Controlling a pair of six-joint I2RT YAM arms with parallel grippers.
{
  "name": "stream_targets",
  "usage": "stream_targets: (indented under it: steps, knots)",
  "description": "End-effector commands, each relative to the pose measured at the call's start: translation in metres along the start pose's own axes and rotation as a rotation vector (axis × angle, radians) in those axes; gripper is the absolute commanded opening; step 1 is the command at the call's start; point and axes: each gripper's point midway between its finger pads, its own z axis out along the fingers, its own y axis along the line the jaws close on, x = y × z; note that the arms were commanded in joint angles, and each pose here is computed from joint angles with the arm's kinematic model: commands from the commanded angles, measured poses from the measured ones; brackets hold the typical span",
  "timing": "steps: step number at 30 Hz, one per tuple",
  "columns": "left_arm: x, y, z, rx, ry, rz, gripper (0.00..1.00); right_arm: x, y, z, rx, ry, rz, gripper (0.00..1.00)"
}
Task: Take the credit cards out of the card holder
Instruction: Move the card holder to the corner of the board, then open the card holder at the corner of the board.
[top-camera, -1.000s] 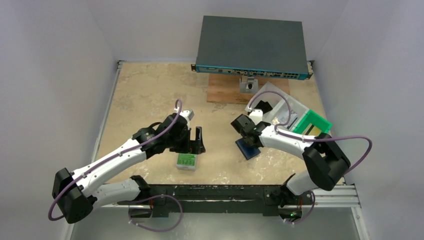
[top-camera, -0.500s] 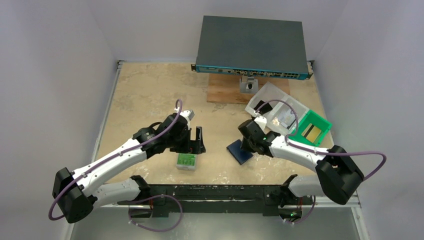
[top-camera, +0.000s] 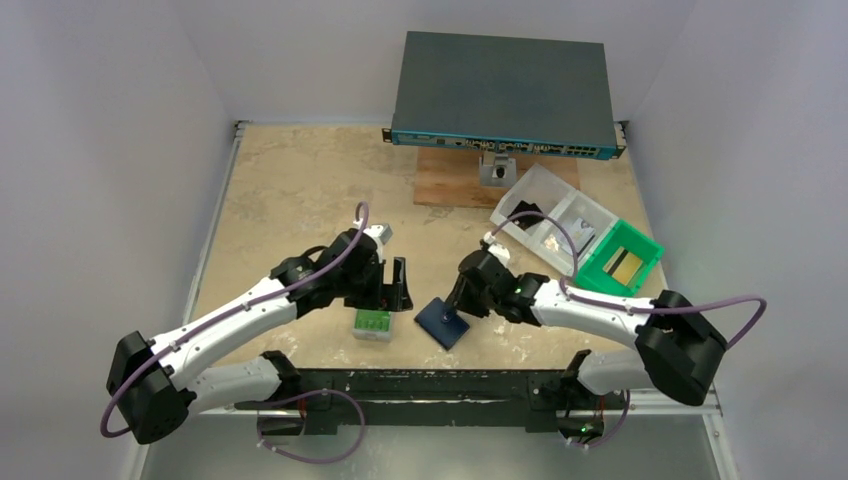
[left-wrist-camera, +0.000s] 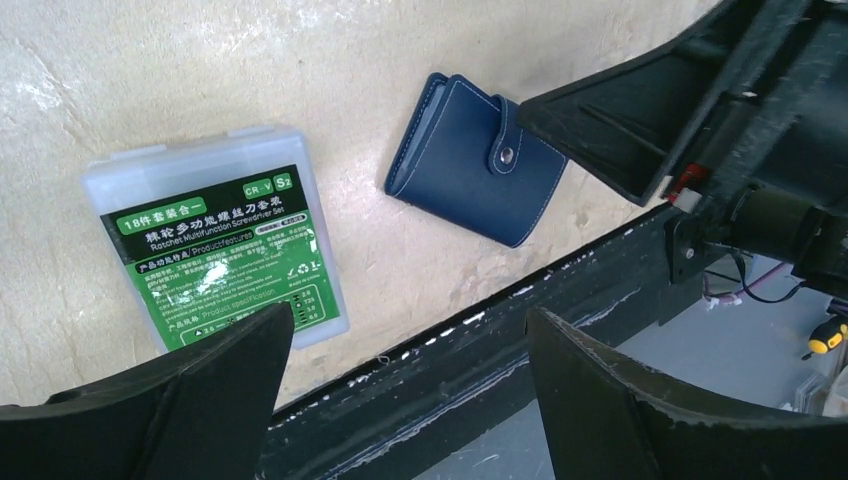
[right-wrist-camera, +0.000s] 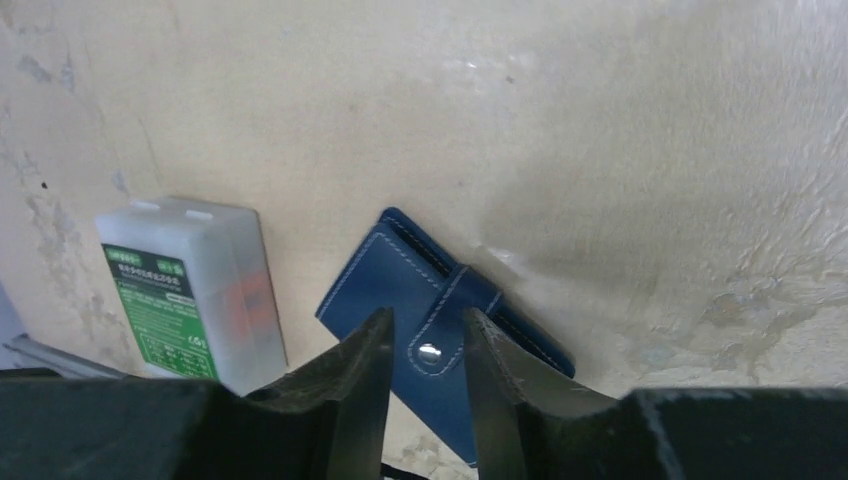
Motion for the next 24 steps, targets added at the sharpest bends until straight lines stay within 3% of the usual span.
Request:
stream_targets:
  steps: [1,8,13,24]
  knots:
    - [0.0,-0.009,0.002,0.044,-0.002,-0.009,0.85,-0.022,0.027,-0.021,0.051,-0.112,-0.234,0.34]
    - [0.001,0.008,-0.01,-0.025,-0.043,-0.034,0.74,-0.003,0.022,-0.016,0.156,-0.087,-0.544,0.33]
    - [0.007,0.013,-0.015,-0.035,-0.048,-0.06,0.67,0.004,0.012,-0.01,0.186,-0.052,-0.631,0.32]
    - [0.014,0.017,-0.011,-0.036,-0.029,-0.078,0.63,0.025,0.021,-0.005,0.209,-0.046,-0.737,0.35]
